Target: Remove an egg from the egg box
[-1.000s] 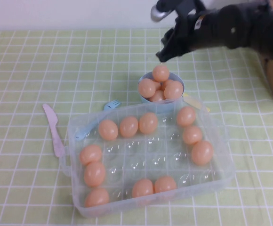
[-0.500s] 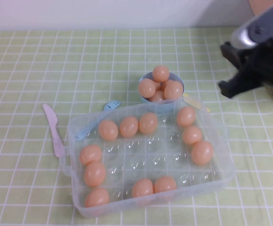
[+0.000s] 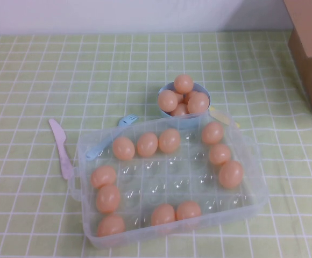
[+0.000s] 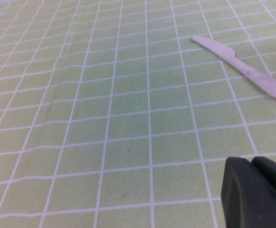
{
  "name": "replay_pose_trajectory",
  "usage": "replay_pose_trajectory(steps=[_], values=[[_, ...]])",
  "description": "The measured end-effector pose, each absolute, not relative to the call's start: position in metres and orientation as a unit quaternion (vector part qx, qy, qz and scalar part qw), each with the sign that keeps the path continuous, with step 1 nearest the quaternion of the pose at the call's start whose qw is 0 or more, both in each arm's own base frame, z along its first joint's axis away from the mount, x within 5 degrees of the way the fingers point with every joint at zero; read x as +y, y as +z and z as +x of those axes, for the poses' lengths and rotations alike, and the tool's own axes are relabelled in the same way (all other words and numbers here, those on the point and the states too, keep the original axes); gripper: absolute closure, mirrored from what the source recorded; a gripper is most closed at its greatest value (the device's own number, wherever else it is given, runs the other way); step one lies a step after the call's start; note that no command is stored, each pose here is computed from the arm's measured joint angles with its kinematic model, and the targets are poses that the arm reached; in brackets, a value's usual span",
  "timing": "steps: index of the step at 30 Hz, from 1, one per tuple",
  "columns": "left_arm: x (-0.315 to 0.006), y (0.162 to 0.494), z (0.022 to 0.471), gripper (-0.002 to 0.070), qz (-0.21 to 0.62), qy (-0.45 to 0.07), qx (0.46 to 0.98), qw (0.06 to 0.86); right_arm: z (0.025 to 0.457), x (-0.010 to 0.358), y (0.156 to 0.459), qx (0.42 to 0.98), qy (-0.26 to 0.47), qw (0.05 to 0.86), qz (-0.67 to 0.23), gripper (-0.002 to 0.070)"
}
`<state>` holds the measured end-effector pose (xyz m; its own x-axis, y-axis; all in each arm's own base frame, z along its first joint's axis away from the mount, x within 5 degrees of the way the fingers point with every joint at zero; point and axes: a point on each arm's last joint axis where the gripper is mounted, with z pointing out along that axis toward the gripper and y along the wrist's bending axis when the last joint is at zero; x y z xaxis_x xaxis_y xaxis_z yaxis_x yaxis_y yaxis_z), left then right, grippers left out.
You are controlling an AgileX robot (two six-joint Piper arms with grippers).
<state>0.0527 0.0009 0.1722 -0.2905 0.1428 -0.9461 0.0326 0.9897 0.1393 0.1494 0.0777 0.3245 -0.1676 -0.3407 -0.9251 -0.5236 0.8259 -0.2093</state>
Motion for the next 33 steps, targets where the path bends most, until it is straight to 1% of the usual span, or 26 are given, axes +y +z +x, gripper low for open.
replay_pose_trajectory(steps=[4, 5, 10, 14, 19, 25, 29, 33], values=[[0.001, 0.172, 0.053, 0.0678, 0.055, 0.046, 0.802, 0.593, 0.132, 0.068, 0.301, 0.750, 0.082, 0.597, -0.273, 0.0693], [0.001, 0.172, 0.053, 0.0678, 0.055, 0.046, 0.802, 0.593, 0.129, 0.067, 0.299, 0.744, 0.085, 0.606, -0.267, 0.0693], [0.001, 0.172, 0.053, 0.0678, 0.055, 0.046, 0.802, 0.593, 0.104, 0.049, 0.267, 0.737, 0.094, 0.632, -0.222, 0.0693], [0.001, 0.172, 0.053, 0.0678, 0.055, 0.046, 0.802, 0.593, 0.089, 0.030, 0.241, 0.741, 0.065, 0.646, -0.172, 0.0693], [0.001, 0.172, 0.053, 0.0679, 0.055, 0.046, 0.802, 0.593, 0.073, 0.010, 0.215, 0.735, 0.004, 0.672, -0.091, 0.0693], [0.001, 0.172, 0.053, 0.0678, 0.055, 0.046, 0.802, 0.593, 0.059, 0.000, 0.200, 0.711, -0.039, 0.701, -0.029, 0.0694], [0.001, 0.172, 0.053, 0.0678, 0.055, 0.046, 0.802, 0.593, 0.057, 0.000, 0.199, 0.707, -0.023, 0.707, -0.009, 0.0694], [0.001, 0.172, 0.053, 0.0678, 0.055, 0.046, 0.802, 0.593, 0.057, 0.001, 0.196, 0.717, -0.010, 0.697, -0.003, 0.0694]])
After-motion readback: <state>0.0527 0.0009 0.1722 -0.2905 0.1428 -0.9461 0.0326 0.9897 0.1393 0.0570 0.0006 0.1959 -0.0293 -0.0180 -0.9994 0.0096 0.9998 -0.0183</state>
